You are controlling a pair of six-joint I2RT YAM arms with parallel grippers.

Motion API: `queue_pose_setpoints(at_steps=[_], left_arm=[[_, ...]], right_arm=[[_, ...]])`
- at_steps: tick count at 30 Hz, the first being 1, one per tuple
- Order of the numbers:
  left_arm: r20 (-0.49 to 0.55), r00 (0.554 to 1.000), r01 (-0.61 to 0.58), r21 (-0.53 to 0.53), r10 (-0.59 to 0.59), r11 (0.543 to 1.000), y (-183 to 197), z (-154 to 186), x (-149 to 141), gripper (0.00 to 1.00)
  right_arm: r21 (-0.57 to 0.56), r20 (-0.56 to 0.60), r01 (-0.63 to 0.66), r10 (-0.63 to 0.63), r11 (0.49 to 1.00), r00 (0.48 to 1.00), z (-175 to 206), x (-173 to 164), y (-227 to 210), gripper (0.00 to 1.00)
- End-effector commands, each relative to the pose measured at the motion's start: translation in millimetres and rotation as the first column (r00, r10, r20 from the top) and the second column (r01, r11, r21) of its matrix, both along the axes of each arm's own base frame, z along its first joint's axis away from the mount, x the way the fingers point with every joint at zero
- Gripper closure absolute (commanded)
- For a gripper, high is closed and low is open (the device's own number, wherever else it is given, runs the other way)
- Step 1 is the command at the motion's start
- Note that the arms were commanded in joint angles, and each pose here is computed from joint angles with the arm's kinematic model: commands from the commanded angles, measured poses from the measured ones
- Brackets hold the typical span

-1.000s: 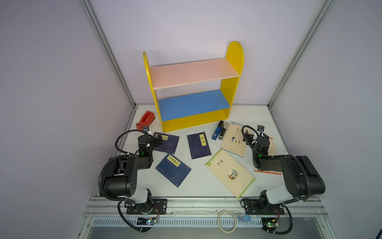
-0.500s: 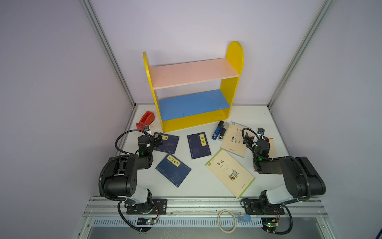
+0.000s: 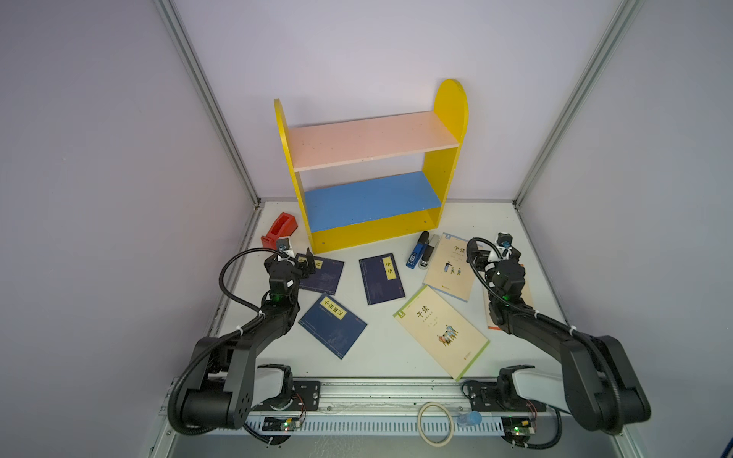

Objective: Stacking books/files
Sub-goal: Move the bookshelf to the top-center of the table.

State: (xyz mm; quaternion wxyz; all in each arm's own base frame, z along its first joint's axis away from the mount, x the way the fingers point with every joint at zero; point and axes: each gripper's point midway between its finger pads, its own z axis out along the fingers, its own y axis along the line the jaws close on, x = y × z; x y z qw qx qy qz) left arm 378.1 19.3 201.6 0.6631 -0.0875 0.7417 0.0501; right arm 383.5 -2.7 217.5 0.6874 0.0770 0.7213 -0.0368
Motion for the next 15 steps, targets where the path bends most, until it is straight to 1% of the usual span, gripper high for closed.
queue_pose_setpoints(at_steps=[1, 2, 3, 4, 7, 9, 11, 12, 13, 14, 15], left_arm=[[-0.123, 0.992, -0.027, -0.059, 0.019, 0.998, 1.3, -4.9, -11.1, 0.0], [-0.119, 0.993, -0.012, -0.074, 0.003, 0.997, -2.6, 3.2, -14.2, 0.0], [-0.107, 0.994, 0.002, -0.09, -0.011, 0.996, -6.1, 11.6, -18.7, 0.0], [-0.093, 0.995, 0.017, -0.112, -0.028, 0.994, -9.8, 21.9, -23.7, 0.0], [-0.067, 0.995, 0.055, -0.177, -0.068, 0.983, -17.0, 50.7, -40.5, 0.0], [-0.052, 0.994, 0.082, -0.198, -0.094, 0.977, -21.0, 66.0, -49.9, 0.0], [-0.047, 0.994, 0.086, -0.212, -0.098, 0.973, -21.3, 77.5, -58.6, 0.0], [-0.039, 0.995, 0.078, -0.224, -0.089, 0.971, -19.7, 82.2, -62.6, 0.0], [-0.039, 0.998, 0.033, -0.254, -0.045, 0.967, -12.7, 83.9, -67.4, 0.0], [-0.059, 0.998, -0.05, -0.313, 0.033, 0.948, -1.2, 81.0, -73.6, 0.0], [-0.108, 0.985, -0.165, -0.361, 0.134, 0.918, 13.8, 72.4, -82.8, 0.0]], right_arm=[[0.115, 0.024, -0.034, 0.032, 0.993, 0.999, 28.2, -6.3, 6.8, 0.01], [0.139, 0.047, -0.079, 0.073, 0.987, 0.996, 42.5, -8.2, 13.9, 0.01], [0.171, 0.056, -0.097, 0.089, 0.98, 0.994, 52.8, -9.8, 16.7, 0.01], [0.198, 0.044, -0.101, 0.095, 0.975, 0.995, 61.3, -10.6, 17.7, 0.01], [0.217, -0.017, -0.138, 0.145, 0.966, 0.989, 75.8, -9.5, 26.5, 0.01], [0.238, -0.035, -0.178, 0.192, 0.955, 0.981, 81.8, -8.8, 34.6, 0.01], [0.233, 0.017, -0.266, 0.269, 0.935, 0.963, 92.9, -13.3, 47.1, 0.01], [0.245, 0.063, -0.284, 0.278, 0.927, 0.959, 100.2, -17.2, 48.6, 0.01], [0.264, 0.107, -0.285, 0.265, 0.922, 0.958, 106.8, -22.2, 46.4, 0.01], [0.286, 0.142, -0.271, 0.239, 0.919, 0.961, 110.3, -26.5, 41.6, 0.01], [0.311, 0.177, -0.239, 0.191, 0.92, 0.965, 113.9, -30.1, 32.9, 0.01]])
